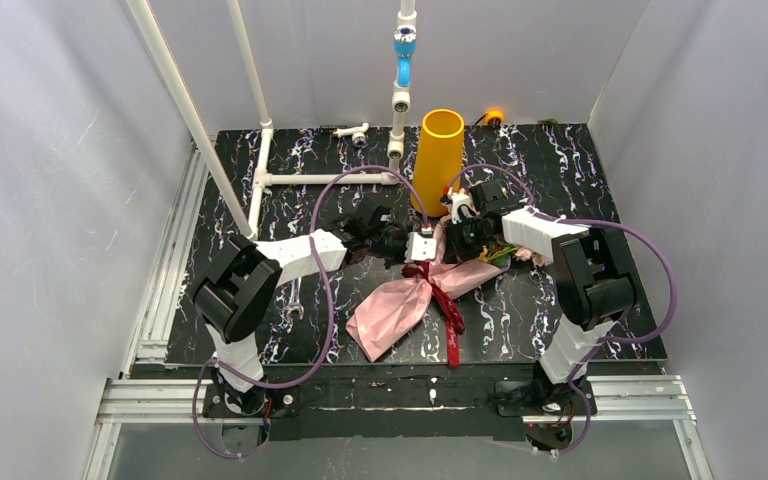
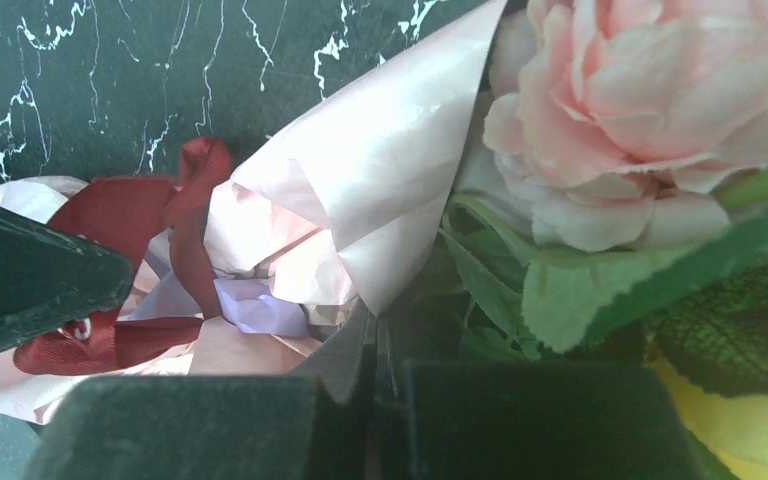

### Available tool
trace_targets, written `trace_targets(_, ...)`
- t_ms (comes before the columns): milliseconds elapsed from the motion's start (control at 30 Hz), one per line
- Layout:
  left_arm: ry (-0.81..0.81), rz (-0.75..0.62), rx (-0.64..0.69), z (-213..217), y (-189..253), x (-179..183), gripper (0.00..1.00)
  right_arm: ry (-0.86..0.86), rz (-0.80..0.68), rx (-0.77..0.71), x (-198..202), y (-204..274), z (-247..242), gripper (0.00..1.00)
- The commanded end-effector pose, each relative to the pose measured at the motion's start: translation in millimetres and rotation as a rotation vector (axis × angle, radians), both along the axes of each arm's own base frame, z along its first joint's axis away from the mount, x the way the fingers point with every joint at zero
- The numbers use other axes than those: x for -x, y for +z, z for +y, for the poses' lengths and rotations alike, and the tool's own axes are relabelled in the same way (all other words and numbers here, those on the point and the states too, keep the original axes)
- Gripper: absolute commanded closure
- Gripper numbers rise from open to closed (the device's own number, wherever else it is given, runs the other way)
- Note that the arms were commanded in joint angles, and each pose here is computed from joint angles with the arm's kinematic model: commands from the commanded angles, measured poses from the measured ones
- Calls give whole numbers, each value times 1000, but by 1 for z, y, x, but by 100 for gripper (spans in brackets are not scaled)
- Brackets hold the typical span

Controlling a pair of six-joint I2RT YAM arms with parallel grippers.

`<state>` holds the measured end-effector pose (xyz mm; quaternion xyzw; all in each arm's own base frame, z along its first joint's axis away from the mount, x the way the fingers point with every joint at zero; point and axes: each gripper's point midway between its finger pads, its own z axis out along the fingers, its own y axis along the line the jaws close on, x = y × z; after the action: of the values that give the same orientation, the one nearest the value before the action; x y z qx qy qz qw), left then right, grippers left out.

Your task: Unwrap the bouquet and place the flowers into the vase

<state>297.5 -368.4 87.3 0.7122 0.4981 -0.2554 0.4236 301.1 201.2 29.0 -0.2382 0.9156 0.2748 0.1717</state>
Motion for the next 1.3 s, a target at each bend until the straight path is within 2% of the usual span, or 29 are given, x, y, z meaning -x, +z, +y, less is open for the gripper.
trace_targets(0, 122, -95, 134, 5, 66, -23, 100, -18, 104, 216, 22, -52, -35, 99)
trace_targets(367, 207, -106, 162, 21, 88, -24, 100, 45, 91, 246, 27, -55, -42, 99)
trace_targets(533, 313, -64, 191, 29, 101, -38, 100, 66, 90, 268, 28, -56, -46, 99)
trace_targets(733, 356, -40, 236, 35, 119, -34, 100, 81, 87, 274, 28, -54, -47, 99)
trace_targets(933, 523, -12, 344, 52, 167, -52, 100, 99, 80, 277, 29, -54, -48, 99)
trace_targets(1267, 632, -69, 457, 72, 241, -56, 100, 123, 89, 272, 33, -56, -48, 99)
